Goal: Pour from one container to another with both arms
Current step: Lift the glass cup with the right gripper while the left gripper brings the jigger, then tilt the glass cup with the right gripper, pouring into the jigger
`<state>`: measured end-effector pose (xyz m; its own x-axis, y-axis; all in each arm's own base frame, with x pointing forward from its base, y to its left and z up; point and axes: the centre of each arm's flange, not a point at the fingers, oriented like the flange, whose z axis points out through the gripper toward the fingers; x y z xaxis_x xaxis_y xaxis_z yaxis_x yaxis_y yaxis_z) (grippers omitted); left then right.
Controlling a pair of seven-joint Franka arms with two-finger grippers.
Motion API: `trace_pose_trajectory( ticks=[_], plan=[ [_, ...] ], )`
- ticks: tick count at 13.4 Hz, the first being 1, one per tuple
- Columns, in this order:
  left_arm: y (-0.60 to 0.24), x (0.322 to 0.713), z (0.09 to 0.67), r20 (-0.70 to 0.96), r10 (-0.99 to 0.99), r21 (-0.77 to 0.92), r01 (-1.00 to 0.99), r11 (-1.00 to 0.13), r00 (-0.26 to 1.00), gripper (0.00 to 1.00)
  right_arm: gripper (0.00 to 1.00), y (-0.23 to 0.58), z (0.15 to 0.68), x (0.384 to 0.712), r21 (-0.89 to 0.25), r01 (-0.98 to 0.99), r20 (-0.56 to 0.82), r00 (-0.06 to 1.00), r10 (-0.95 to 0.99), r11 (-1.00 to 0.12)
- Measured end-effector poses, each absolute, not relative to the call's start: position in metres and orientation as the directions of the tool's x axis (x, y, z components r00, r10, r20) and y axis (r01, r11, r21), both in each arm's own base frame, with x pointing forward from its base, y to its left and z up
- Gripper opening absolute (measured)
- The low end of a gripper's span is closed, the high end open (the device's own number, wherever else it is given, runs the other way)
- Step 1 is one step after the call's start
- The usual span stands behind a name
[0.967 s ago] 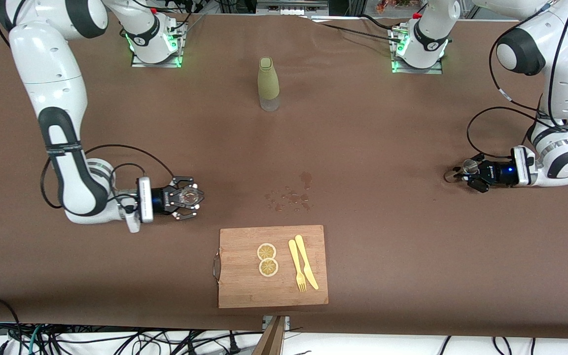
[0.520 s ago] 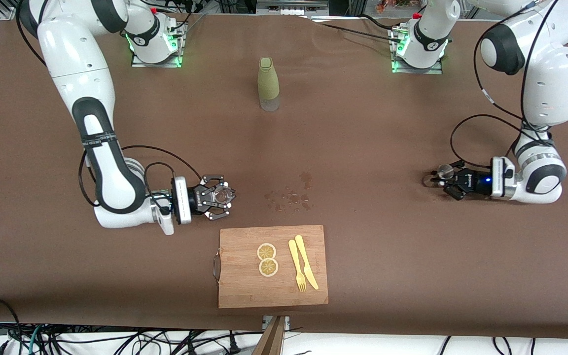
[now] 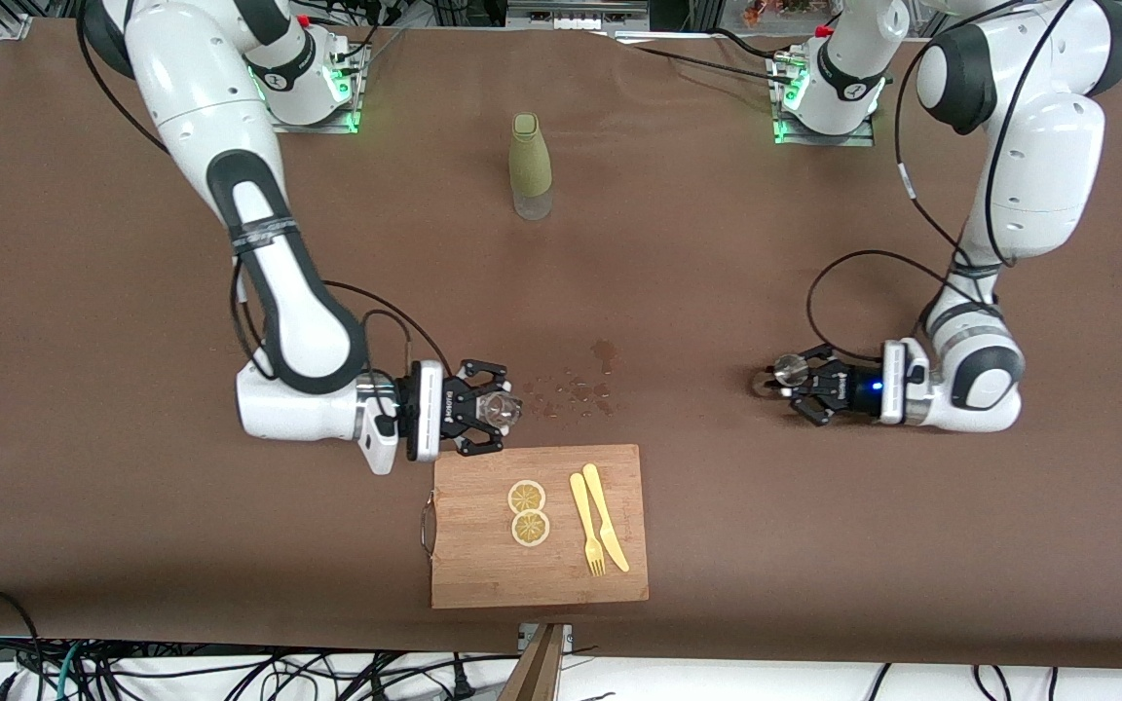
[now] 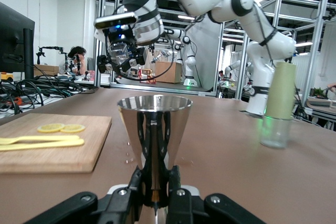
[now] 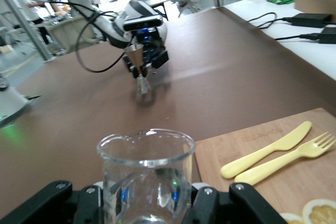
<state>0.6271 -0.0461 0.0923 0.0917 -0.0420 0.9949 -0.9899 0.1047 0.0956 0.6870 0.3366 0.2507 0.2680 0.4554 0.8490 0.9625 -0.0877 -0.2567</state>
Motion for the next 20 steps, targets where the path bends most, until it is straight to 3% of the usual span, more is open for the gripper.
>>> trace_pose_trajectory(
  ticks=[6, 10, 14, 20],
  plan=[
    [-0.159, 0.634, 0.096, 0.988, -0.016, 0.157, -0.985, 0.073, 0.156, 0.22, 0.15, 0.420, 0.283, 0.659, -0.157, 0.944, 0.828, 0.286, 0.483, -0.289],
    [-0.216, 0.628, 0.099, 0.983, -0.018, 0.182, -0.981, 0.067, 0.182, 0.22, 0.15, 0.465, 0.290, 0.629, -0.085, 0.932, 0.826, 0.263, 0.498, -0.351],
    [-0.247, 0.623, 0.100, 0.984, -0.036, 0.179, -0.981, 0.074, 0.177, 0.22, 0.15, 0.501, 0.297, 0.603, 0.046, 0.953, 0.799, 0.146, 0.583, -0.301],
    [-0.244, 0.628, 0.103, 0.990, -0.037, 0.137, -0.988, 0.069, 0.134, 0.22, 0.15, 0.496, 0.293, 0.608, 0.115, 0.959, 0.760, 0.083, 0.644, -0.260]
  ],
)
